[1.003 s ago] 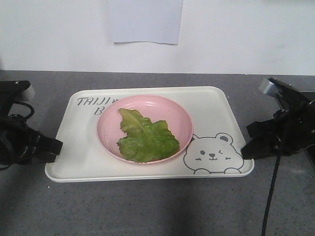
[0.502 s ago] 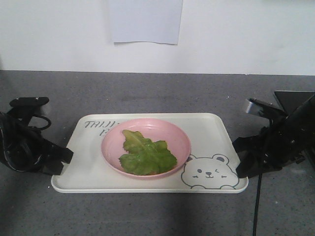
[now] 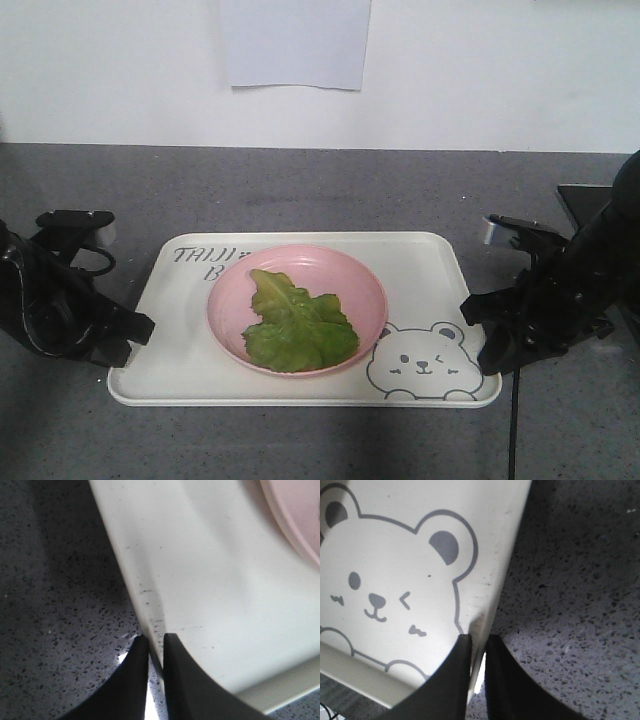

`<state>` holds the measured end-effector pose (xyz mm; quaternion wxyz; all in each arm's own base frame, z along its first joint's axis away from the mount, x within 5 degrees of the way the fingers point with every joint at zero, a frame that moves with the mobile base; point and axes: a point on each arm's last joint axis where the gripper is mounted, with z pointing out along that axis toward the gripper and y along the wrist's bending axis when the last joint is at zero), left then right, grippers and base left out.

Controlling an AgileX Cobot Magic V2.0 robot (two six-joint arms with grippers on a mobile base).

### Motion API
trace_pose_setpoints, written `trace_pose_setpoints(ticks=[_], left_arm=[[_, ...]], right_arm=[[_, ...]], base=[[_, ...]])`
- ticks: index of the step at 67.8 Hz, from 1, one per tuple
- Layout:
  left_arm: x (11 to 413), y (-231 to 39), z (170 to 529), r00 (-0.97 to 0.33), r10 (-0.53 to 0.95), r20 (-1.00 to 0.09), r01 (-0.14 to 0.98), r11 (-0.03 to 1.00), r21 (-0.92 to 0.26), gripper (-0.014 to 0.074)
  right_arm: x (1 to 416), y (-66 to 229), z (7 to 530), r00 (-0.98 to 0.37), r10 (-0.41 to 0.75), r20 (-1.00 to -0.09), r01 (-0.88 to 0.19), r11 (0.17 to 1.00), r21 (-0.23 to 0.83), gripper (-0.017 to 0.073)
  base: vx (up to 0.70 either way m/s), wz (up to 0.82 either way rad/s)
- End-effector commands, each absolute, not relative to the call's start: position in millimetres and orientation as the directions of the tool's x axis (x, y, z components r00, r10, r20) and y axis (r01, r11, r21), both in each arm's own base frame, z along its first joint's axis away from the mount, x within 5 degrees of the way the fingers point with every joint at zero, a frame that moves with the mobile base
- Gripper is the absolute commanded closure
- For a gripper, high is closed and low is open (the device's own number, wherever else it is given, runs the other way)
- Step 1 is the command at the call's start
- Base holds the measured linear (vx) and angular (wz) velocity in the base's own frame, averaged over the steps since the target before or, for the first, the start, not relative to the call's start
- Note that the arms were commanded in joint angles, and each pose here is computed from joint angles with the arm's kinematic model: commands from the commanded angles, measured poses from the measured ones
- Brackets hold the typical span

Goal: Transfer vegetables to tray and serve
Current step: 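Lower the tray onto the counter with both grippers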

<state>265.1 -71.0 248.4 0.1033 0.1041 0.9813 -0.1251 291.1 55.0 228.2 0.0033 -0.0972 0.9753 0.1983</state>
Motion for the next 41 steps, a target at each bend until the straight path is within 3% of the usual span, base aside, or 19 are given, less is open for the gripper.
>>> trace_pose_setpoints(ticks=[1,21,41], left_arm=[[266.9,-72.6,263.8,-0.933,0.196,-0.301,0.265,0.941,-0.209,0.0498],[267.7,-72.1,263.9,-0.933,0.192,-0.306,0.261,0.944,-0.203,0.0245],[262.3,-67.5,278.7,-0.903,0.21,-0.374,0.283,0.947,-0.153,0.0205]], right_arm=[[284.0,55.0,243.1,-0.966,-0.255,-0.041,-0.251,0.887,0.387,0.0461],[284.1,55.0,243.1,-0.966,-0.256,-0.042,-0.252,0.887,0.387,0.0293],[276.9,51.7,260.2,-0.954,-0.279,-0.108,-0.3,0.891,0.342,0.0273]], base=[[0.0,0.0],[0.0,0.0],[0.0,0.0]])
